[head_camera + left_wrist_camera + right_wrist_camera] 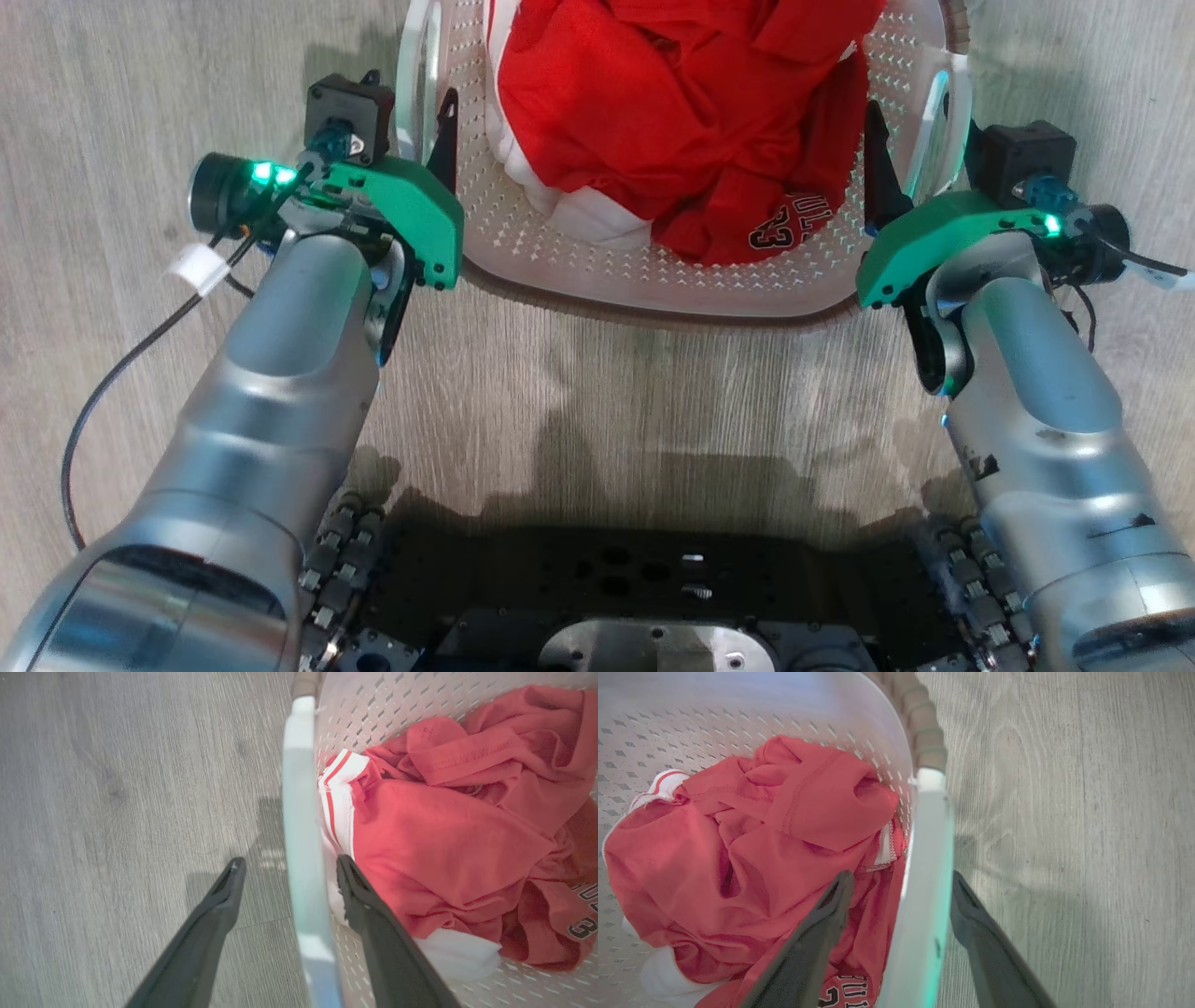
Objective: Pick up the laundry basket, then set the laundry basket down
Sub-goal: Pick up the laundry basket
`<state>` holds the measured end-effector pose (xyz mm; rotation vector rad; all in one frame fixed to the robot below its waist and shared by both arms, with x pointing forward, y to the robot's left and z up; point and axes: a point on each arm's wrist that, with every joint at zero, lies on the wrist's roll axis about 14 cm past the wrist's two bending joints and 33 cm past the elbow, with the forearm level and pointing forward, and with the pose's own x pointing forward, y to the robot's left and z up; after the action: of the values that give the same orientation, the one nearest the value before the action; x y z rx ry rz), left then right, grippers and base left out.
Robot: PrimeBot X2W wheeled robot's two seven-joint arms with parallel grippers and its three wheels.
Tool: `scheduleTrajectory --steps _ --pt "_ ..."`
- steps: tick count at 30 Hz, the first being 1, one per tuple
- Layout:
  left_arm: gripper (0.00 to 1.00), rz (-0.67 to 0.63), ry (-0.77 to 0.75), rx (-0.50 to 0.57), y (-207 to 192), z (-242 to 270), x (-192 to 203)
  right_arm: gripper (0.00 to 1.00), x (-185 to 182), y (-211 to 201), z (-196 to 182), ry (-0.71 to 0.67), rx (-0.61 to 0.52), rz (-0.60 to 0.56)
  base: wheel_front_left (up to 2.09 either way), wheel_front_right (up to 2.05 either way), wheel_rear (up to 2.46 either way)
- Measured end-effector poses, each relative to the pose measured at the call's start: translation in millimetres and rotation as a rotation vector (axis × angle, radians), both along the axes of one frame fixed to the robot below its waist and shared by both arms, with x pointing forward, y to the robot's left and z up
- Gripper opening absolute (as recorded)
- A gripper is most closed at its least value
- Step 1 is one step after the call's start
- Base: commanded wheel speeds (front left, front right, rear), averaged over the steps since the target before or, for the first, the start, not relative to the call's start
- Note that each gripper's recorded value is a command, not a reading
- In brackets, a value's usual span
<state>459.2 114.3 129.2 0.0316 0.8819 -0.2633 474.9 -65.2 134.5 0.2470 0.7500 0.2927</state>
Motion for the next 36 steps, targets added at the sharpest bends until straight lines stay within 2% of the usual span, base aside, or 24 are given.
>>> scheduleTrajectory --steps 2,7,9,11,13,15,16,18,19,36 --pt "1.00 -0.009 -0.005 0.000 -1.7 0.5 2.2 0.93 -0.9 0.0 -0.8 0.004 0.001 -0.002 0.00 0.00 0.00" --pt "0.84 -0.018 -0.001 -0.006 -4.9 -0.3 1.0 0.73 -4.3 -0.2 -3.0 0.015 -0.002 0.003 0.00 0.00 0.00" --pt "0.74 -0.022 -0.001 -0.006 -5.8 -0.4 0.9 0.55 -5.3 0.0 -3.3 0.017 -0.003 0.007 0.00 0.00 0.00" --pt "0.52 -0.025 -0.002 -0.006 -6.5 -0.2 1.5 0.47 -5.6 0.6 -2.9 0.019 0.000 0.007 0.00 0.00 0.00" --pt "0.39 -0.030 -0.003 -0.006 -7.6 0.2 2.0 0.39 -5.3 1.0 -2.4 0.019 0.002 0.007 0.00 0.00 0.00" --pt "0.10 -0.042 -0.004 -0.010 -10.9 1.1 1.9 0.31 -4.3 1.0 -1.7 0.019 0.004 0.005 0.00 0.00 0.00" --pt "0.00 -0.045 -0.005 -0.013 -12.7 1.7 1.8 0.24 -3.2 0.6 -1.4 0.019 0.003 0.003 0.00 0.00 0.00" --pt "0.00 -0.049 -0.006 -0.015 -14.5 3.4 2.0 0.04 -1.8 -0.8 -0.7 0.021 0.001 -0.001 0.00 0.00 0.00" --pt "0.00 -0.050 -0.007 -0.015 -14.4 4.5 2.2 0.00 -2.2 -1.2 -0.3 0.024 0.001 -0.002 0.00 0.00 0.00" --pt "0.00 0.012 0.009 -0.057 -17.0 39.3 -20.3 0.00 -9.3 -2.6 30.8 0.049 -0.005 0.000 0.00 0.00 0.00"
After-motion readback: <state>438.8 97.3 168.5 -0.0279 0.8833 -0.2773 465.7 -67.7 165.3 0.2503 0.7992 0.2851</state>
